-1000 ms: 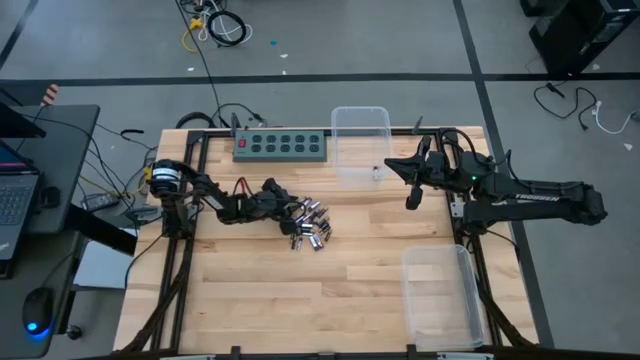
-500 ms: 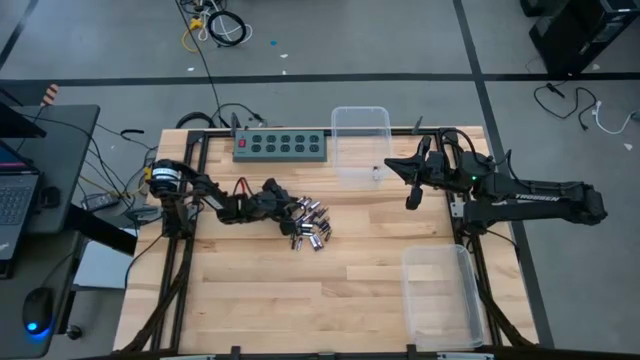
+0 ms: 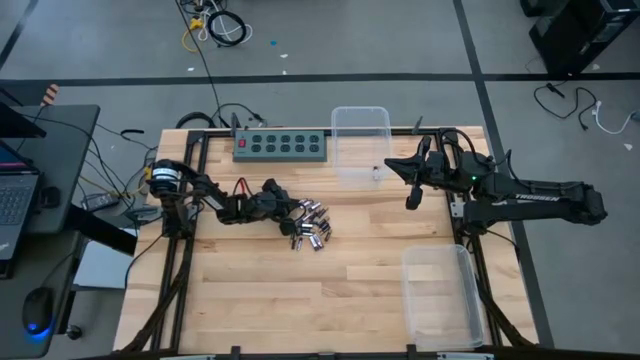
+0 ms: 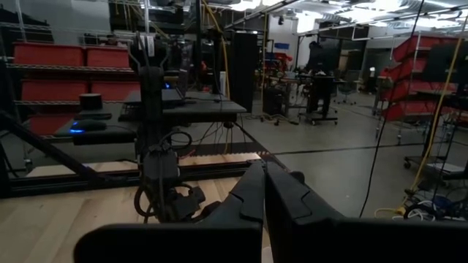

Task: Sort batteries
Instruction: Put the silver battery into the top transparent bin

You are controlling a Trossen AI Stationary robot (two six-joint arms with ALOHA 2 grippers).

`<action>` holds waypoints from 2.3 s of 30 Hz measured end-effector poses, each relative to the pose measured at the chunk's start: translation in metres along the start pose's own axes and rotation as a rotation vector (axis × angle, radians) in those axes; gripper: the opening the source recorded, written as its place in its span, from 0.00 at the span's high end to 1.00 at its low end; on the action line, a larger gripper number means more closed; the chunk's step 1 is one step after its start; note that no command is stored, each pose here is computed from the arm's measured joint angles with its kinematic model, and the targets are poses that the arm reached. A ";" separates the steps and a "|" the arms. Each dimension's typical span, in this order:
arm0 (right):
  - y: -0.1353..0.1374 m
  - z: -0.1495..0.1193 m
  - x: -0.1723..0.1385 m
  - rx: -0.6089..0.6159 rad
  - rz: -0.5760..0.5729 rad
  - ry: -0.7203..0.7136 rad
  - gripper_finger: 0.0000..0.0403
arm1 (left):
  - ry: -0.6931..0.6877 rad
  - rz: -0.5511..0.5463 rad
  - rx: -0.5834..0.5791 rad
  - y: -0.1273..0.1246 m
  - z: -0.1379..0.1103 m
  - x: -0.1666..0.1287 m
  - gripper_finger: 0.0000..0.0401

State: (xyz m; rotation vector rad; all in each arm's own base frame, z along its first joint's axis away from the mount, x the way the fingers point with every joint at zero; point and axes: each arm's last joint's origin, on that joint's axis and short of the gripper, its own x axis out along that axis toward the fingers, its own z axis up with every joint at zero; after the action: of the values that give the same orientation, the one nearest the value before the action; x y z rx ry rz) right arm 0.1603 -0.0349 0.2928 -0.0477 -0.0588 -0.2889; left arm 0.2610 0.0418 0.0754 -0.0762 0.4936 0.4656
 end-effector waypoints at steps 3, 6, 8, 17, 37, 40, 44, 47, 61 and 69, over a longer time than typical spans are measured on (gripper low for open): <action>0.000 0.000 0.000 0.000 0.000 0.005 0.99 | -0.004 -0.001 -0.001 0.000 0.002 -0.001 0.96; 0.000 0.000 0.000 0.009 0.001 0.005 0.99 | -0.015 0.001 0.004 0.001 0.005 -0.003 0.96; 0.000 0.000 0.000 0.015 0.001 0.005 0.99 | -0.040 0.002 0.014 0.001 0.011 -0.006 0.96; 0.000 -0.001 0.000 0.018 0.001 0.006 0.99 | -0.187 0.019 0.065 0.003 0.044 -0.023 0.96; 0.003 -0.001 0.000 0.026 0.022 0.011 0.99 | -0.801 -0.203 0.083 0.001 0.121 -0.059 0.96; 0.003 -0.001 0.000 0.026 0.022 0.012 0.99 | -0.722 -0.250 0.122 -0.006 0.141 -0.047 0.96; 0.003 -0.002 0.000 0.025 0.022 0.018 0.99 | -0.484 -0.206 0.263 -0.012 0.170 -0.028 0.96; 0.003 -0.004 0.000 0.024 0.023 0.038 0.99 | -0.319 -0.156 0.324 -0.007 0.195 -0.018 0.96; 0.004 -0.008 -0.001 0.037 0.028 0.086 0.99 | -0.163 -0.115 0.275 0.027 0.227 0.047 0.96; 0.004 -0.008 -0.001 0.036 0.027 0.088 0.99 | -0.126 -0.094 0.243 0.033 0.219 0.064 0.93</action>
State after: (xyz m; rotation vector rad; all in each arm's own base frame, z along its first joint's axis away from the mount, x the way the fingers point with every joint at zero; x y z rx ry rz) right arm 0.1612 -0.0315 0.2842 -0.0001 0.0241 -0.2622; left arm 0.3924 0.1370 0.2394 0.1626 0.4177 0.3130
